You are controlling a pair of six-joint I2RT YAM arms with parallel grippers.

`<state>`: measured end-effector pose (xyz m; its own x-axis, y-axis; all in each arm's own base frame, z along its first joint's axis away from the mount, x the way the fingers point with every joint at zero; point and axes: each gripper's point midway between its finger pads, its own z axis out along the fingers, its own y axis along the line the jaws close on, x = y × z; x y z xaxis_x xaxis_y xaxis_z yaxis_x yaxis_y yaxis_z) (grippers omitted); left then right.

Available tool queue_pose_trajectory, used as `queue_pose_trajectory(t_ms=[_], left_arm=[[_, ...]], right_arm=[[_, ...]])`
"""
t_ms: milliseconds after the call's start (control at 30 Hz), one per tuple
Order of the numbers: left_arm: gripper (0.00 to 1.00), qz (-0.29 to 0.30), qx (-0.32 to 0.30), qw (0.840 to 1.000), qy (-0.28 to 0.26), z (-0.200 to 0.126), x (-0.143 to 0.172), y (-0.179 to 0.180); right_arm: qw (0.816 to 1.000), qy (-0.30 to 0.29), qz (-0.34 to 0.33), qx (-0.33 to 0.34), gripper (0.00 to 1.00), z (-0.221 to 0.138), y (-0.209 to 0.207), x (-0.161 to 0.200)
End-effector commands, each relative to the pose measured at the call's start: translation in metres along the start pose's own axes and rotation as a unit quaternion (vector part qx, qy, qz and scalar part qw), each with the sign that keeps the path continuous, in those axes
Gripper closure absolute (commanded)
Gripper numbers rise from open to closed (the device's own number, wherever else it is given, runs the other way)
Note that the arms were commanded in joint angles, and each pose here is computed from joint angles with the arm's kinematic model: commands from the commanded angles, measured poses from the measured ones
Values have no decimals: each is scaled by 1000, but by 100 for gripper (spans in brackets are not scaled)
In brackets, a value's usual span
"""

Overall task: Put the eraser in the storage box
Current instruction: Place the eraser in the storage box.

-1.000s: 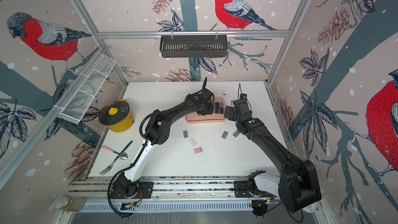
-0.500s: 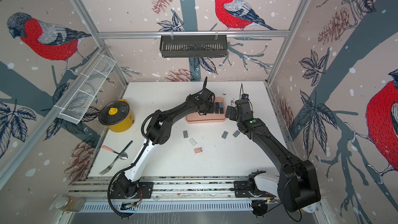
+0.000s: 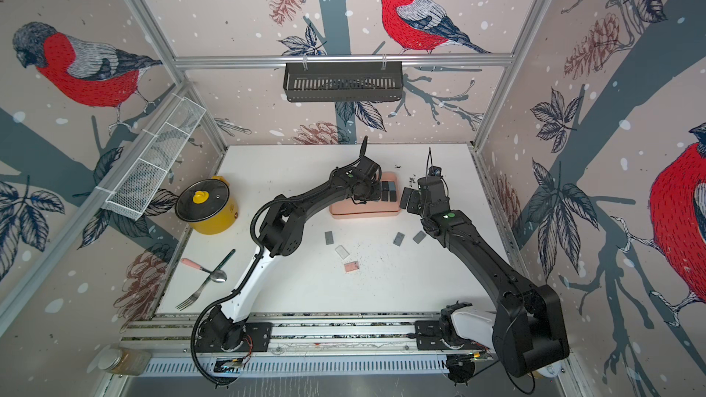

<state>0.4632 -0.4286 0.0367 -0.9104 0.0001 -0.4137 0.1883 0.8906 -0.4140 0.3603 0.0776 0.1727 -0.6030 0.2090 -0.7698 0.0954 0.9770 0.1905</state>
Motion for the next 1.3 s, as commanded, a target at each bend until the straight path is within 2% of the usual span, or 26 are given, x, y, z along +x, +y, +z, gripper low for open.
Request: queue_pose_trajectory(t_ms=[0,1000,1267], left_arm=[[62,-4,-1,1000,10,-2,5,0],[60,-8,43,999,5,3,1,-26],[56,-8,42,999,4,0,1,-27]], right_arm=[[1000,-11,5,-7,1,-2,3,-6],[1000,-11,9,-9,1,-1,1,-6],[1000,-9,10,-10,1,0,0,-6]])
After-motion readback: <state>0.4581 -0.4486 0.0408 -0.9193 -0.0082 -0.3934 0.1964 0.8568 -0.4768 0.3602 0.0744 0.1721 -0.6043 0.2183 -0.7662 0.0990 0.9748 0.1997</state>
